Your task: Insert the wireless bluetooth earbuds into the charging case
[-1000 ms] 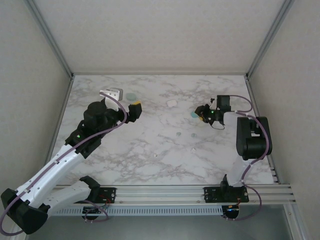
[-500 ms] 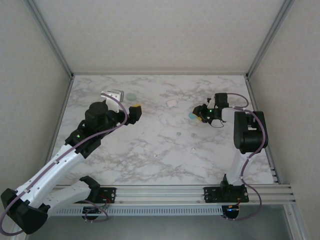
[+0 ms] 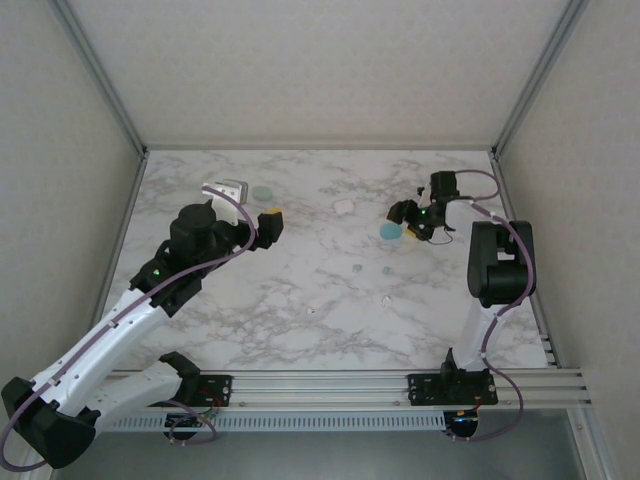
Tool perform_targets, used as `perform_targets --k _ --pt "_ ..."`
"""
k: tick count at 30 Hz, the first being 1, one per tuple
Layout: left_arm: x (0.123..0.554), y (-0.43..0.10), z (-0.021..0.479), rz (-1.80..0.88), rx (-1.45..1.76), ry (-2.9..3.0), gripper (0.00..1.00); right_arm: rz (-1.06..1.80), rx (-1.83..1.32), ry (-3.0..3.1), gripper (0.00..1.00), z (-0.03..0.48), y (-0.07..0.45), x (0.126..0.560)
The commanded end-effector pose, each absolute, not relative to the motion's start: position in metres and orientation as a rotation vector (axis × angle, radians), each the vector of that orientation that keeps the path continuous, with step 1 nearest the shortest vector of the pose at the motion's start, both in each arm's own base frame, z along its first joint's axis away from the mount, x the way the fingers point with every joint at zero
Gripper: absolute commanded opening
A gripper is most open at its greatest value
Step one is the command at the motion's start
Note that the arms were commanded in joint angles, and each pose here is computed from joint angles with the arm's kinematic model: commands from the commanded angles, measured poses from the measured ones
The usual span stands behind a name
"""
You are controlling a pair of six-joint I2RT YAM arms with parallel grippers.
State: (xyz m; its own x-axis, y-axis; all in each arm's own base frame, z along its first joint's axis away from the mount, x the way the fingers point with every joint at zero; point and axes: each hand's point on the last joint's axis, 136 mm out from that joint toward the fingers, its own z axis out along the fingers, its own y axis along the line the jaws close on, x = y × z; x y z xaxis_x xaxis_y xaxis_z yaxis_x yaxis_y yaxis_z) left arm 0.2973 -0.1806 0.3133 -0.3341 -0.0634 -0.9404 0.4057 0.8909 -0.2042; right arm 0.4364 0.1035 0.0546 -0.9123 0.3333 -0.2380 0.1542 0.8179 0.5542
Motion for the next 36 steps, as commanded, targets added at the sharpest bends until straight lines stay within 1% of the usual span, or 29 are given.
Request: perform_targets --k 1,4,9,14,22,30,36 --pt "0.298 -0.172 0.321 -0.456 0.232 1.846 1.0 0.684 0.278 2.677 0.69 0.082 0.099 0.443" --pt "0.302 -0.168 0.315 -0.432 0.199 1.864 1.0 0.695 0.148 2.707 0.69 0.088 0.126 0.452" --pt "0.303 -0.164 0.311 -0.424 0.176 1.886 1.0 0.662 -0.005 2.776 0.69 0.075 0.17 0.47" --pt "0.299 -0.153 0.315 -0.395 0.169 1.883 1.0 0.71 -0.068 2.802 0.7 0.067 0.202 0.491" --pt "0.295 -0.145 0.316 -0.39 0.157 1.883 1.0 0.794 -0.083 2.824 0.68 0.053 0.23 0.516" --pt "0.295 -0.146 0.312 -0.409 0.151 1.895 1.0 0.898 -0.103 2.831 0.66 0.043 0.253 0.52" --pt "0.297 -0.149 0.313 -0.427 0.148 1.893 1.0 0.926 -0.203 2.865 0.64 0.042 0.265 0.499"
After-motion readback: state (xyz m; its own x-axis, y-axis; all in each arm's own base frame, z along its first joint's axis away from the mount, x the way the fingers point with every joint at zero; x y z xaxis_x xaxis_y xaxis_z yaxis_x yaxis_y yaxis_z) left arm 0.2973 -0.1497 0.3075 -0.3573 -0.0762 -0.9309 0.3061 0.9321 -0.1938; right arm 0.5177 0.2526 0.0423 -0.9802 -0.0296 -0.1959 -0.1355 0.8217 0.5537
